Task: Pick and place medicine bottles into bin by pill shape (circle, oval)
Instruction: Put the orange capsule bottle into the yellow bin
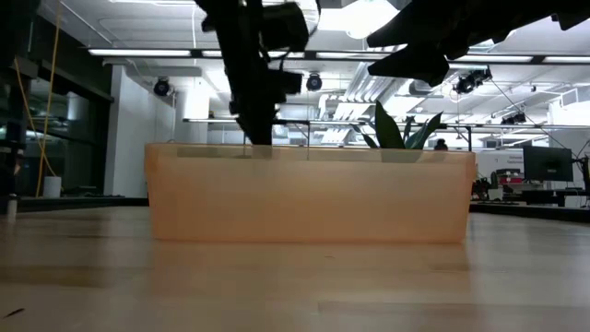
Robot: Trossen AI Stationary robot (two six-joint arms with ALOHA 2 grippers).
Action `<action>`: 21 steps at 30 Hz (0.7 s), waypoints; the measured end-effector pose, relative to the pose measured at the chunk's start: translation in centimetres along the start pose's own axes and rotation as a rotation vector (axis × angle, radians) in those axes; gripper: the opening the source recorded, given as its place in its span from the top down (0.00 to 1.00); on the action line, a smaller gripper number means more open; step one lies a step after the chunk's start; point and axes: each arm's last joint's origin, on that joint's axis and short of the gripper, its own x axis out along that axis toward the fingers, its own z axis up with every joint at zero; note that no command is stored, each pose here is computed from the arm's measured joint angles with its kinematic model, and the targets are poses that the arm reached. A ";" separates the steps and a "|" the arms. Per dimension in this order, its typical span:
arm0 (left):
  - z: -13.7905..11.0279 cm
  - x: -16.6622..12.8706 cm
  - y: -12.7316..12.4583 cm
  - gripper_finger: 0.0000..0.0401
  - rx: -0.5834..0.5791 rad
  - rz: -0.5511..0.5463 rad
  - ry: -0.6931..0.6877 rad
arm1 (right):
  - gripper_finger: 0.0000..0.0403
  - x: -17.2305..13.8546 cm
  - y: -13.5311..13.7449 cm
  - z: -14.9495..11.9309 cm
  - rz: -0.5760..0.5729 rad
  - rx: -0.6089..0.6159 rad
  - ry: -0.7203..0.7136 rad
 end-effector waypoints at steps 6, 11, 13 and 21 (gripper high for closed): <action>-0.2 2.2 0.2 0.51 -0.001 0.007 0.073 | 0.31 0.0 0.0 0.0 -0.001 -0.006 0.002; -0.1 2.8 0.1 0.51 0.004 0.006 0.079 | 0.31 0.0 0.0 0.0 -0.001 -0.006 0.002; -0.2 2.9 0.0 0.50 0.005 -0.009 0.088 | 0.31 0.0 0.0 0.0 0.000 -0.006 0.002; 0.0 2.9 0.0 0.33 -0.018 -0.038 0.069 | 0.31 0.0 0.0 0.0 0.000 -0.005 0.001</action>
